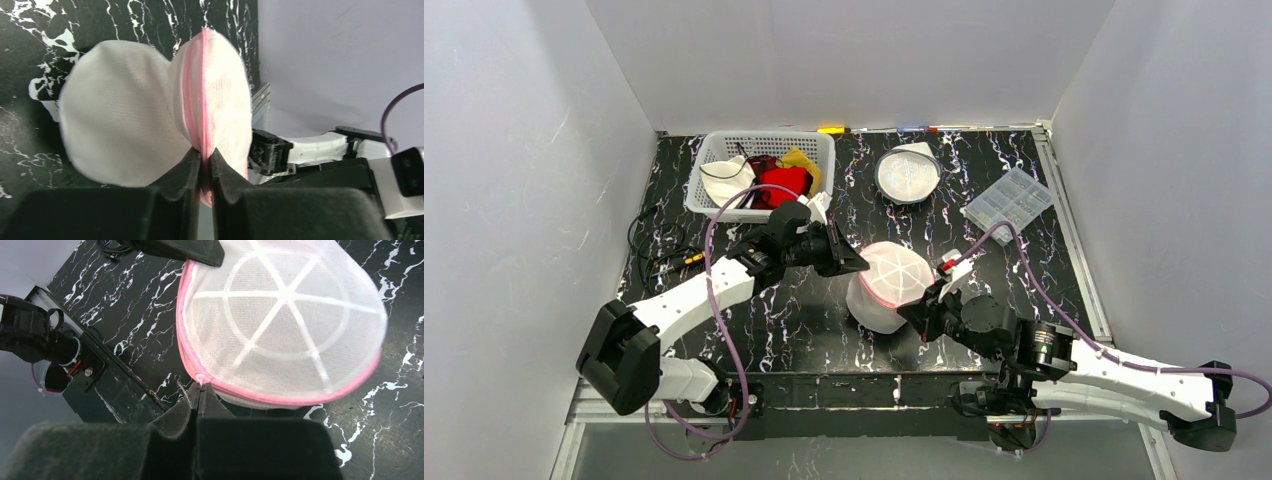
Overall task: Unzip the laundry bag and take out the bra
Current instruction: Unzip the laundry bag at the center of the board.
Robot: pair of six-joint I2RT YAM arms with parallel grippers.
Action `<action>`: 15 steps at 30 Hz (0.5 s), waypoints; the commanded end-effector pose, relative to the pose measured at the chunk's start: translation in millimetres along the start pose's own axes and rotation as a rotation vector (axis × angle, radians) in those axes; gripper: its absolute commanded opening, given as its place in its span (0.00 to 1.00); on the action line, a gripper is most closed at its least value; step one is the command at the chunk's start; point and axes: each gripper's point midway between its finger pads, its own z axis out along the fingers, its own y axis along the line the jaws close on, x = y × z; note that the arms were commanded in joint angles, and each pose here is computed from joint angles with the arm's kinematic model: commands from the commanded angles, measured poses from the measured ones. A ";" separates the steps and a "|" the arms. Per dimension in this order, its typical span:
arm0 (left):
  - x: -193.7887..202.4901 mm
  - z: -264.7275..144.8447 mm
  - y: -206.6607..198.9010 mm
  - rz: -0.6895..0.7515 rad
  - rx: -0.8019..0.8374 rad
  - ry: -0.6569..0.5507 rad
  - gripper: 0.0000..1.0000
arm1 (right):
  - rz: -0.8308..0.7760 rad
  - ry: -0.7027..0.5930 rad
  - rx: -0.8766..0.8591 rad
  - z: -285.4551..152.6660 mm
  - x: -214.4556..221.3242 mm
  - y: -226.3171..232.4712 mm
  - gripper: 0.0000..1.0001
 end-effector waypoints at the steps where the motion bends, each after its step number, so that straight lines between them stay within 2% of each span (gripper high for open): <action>1: 4.8 2.6 12.0 0.046 -0.008 0.027 0.14 | 0.043 -0.046 -0.059 5.2 -8.4 14.2 0.01; 2: 6.3 3.8 18.0 0.040 -0.029 0.032 0.28 | 0.045 -0.041 -0.058 6.6 -5.9 13.9 0.01; 4: 9.0 2.9 24.1 0.036 -0.056 0.039 0.47 | 0.046 -0.027 -0.057 9.4 -0.6 13.7 0.01; 6: 12.9 -4.1 32.4 0.025 -0.106 0.043 0.61 | 0.049 -0.024 -0.060 11.1 0.7 14.7 0.01; 8: 15.3 -17.4 38.5 0.016 -0.160 0.026 0.71 | 0.052 -0.027 -0.062 11.8 -0.6 16.0 0.01; 15: 30.9 -70.3 54.8 -0.110 -0.295 -0.064 0.87 | 0.044 -0.031 -0.075 12.7 -5.4 20.8 0.01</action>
